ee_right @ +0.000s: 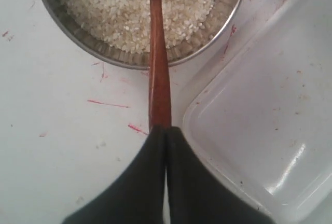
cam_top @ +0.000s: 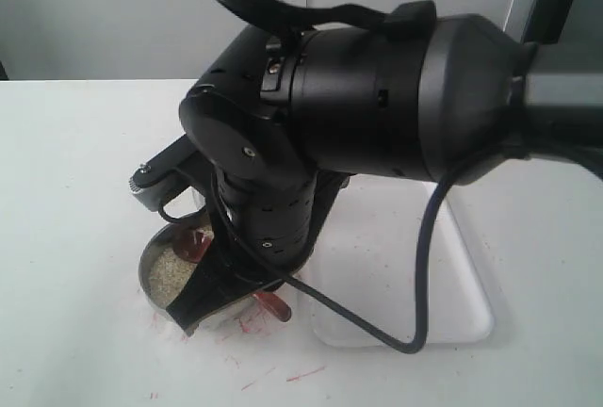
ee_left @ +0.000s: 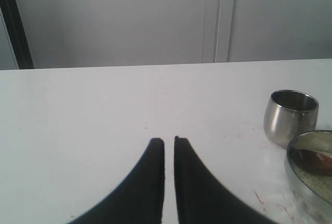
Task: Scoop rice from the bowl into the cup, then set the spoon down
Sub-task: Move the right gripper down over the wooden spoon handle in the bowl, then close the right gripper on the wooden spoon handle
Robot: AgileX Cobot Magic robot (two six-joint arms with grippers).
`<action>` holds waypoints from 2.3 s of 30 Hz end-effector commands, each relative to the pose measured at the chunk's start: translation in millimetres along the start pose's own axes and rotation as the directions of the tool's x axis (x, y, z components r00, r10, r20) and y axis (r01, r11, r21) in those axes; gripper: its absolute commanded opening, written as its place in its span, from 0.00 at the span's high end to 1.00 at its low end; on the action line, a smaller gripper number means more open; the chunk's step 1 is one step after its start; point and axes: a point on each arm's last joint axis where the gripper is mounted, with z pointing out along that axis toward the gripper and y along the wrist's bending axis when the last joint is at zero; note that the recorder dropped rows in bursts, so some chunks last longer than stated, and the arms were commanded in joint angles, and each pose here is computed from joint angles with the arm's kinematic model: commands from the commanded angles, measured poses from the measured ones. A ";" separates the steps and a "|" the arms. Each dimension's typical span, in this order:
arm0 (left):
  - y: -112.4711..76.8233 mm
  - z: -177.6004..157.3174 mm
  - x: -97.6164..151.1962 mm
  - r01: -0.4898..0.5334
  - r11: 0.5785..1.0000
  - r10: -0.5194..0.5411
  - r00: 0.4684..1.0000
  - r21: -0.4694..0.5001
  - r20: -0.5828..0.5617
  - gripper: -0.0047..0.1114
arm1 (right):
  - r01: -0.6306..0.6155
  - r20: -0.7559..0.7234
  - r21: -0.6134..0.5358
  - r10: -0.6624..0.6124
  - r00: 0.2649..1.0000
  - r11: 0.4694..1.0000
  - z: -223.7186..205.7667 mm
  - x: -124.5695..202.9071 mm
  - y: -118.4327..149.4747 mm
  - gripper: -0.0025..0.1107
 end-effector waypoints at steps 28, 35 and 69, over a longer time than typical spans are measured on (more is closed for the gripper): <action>-0.5 -0.2 -3.0 0.007 1.000 -0.007 1.000 0.005 0.014 0.84 | 0.043 0.018 -0.019 -0.042 0.999 0.999 3.3 -2.8 2.7 0.56; -0.5 -0.2 -3.0 0.007 1.000 -0.007 1.000 0.005 0.014 0.84 | 0.075 -0.039 -0.010 -0.075 0.996 0.997 26.4 -4.0 7.4 0.56; -0.5 -0.2 -3.0 0.007 1.000 -0.007 1.000 0.005 0.014 0.84 | 0.125 -0.053 0.025 -0.123 0.991 0.992 61.9 -10.3 10.9 0.56</action>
